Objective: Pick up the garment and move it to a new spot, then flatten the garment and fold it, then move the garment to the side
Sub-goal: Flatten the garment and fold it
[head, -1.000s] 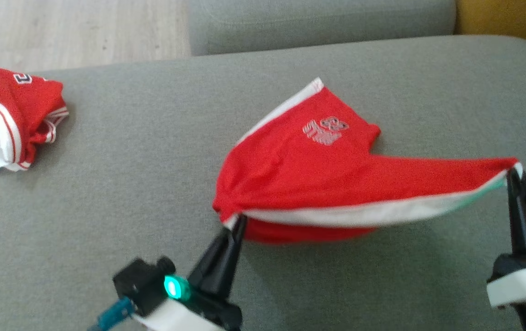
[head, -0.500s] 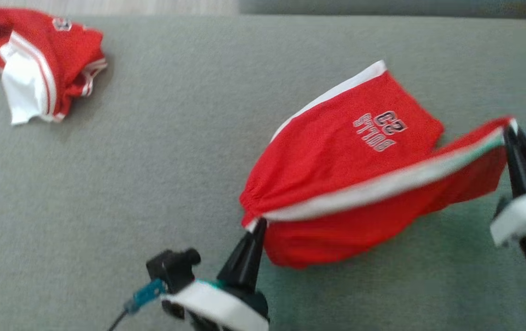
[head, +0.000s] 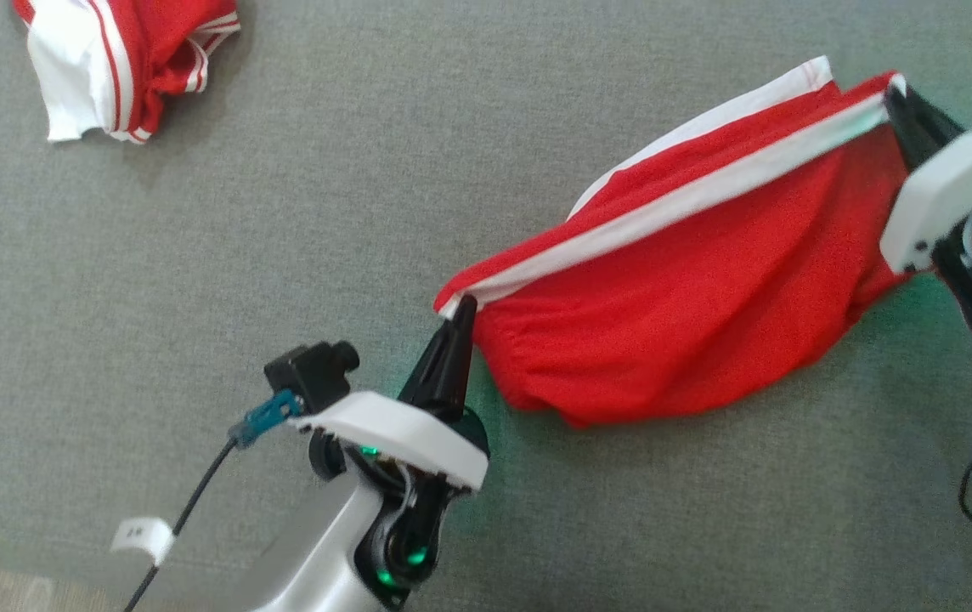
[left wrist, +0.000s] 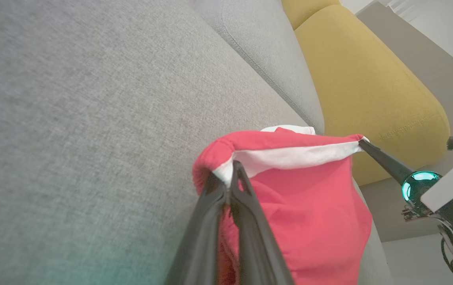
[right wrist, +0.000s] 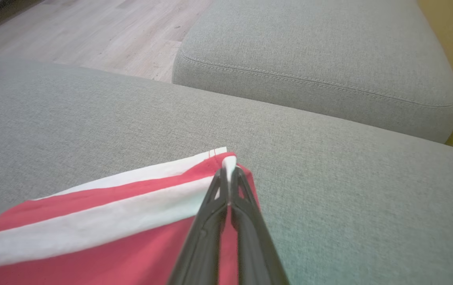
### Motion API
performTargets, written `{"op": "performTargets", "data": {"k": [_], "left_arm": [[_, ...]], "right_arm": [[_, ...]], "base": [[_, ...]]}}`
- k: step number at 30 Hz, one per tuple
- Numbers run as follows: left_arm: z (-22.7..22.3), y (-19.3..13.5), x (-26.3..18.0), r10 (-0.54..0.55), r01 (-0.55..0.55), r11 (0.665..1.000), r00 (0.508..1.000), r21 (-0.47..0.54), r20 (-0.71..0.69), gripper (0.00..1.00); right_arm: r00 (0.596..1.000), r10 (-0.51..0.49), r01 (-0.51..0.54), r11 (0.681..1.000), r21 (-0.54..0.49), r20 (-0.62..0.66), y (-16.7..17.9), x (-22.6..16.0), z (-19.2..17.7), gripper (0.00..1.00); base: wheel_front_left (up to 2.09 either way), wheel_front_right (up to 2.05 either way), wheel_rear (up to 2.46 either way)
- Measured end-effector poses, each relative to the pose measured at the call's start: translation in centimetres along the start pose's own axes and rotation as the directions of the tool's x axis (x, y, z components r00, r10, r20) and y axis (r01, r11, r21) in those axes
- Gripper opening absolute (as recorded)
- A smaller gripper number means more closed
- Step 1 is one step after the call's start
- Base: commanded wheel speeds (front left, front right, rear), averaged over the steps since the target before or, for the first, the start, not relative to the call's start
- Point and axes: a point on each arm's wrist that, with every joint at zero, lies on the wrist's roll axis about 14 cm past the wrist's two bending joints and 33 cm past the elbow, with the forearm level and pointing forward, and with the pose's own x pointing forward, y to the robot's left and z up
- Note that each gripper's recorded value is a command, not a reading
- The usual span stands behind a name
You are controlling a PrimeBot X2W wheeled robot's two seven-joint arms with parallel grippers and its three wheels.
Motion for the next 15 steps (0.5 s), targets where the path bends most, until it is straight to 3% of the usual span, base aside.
{"op": "performTargets", "data": {"k": [4,5,6,7,8,9,15], "left_arm": [[0.5,0.3,1.0,0.007,-0.007,1.000,1.000,-0.005,0.008,0.00],[0.5,0.3,1.0,0.007,-0.007,1.000,1.000,-0.005,0.008,0.00],[0.6,0.4,1.3,0.011,-0.012,1.000,1.000,0.002,0.014,0.12],[0.7,0.5,1.4,0.014,-0.014,1.000,1.000,0.004,0.021,0.40],[0.6,0.5,1.4,0.013,-0.013,1.000,1.000,0.007,0.023,0.80],[0.6,0.4,1.5,0.012,-0.012,1.000,1.000,0.010,0.026,1.00],[1.0,0.0,1.2,0.010,-0.012,1.000,0.998,0.029,0.056,1.00]], "right_arm": [[1.000,0.006,-0.006,1.000,-0.011,-0.008,0.1,1.7,0.1,0.00],[1.000,0.006,-0.006,1.000,-0.011,-0.008,0.1,1.7,0.1,0.30],[1.000,0.019,-0.018,1.000,-0.020,0.016,0.5,2.3,0.5,0.95],[0.999,0.022,-0.022,1.000,-0.019,0.034,0.7,2.5,0.8,1.00],[0.998,0.025,-0.024,1.000,-0.020,0.053,0.8,2.6,1.1,1.00],[0.997,0.030,-0.029,0.999,-0.020,0.069,0.9,2.7,1.4,1.00],[0.990,0.030,-0.029,1.000,-0.009,0.135,0.9,2.5,2.3,1.00]], "base": [[0.00,0.00,0.00],[0.00,0.00,0.00],[0.00,0.00,0.00],[0.00,0.00,0.00],[0.00,0.00,0.00],[0.00,0.00,0.00],[0.00,0.00,0.00]]}}
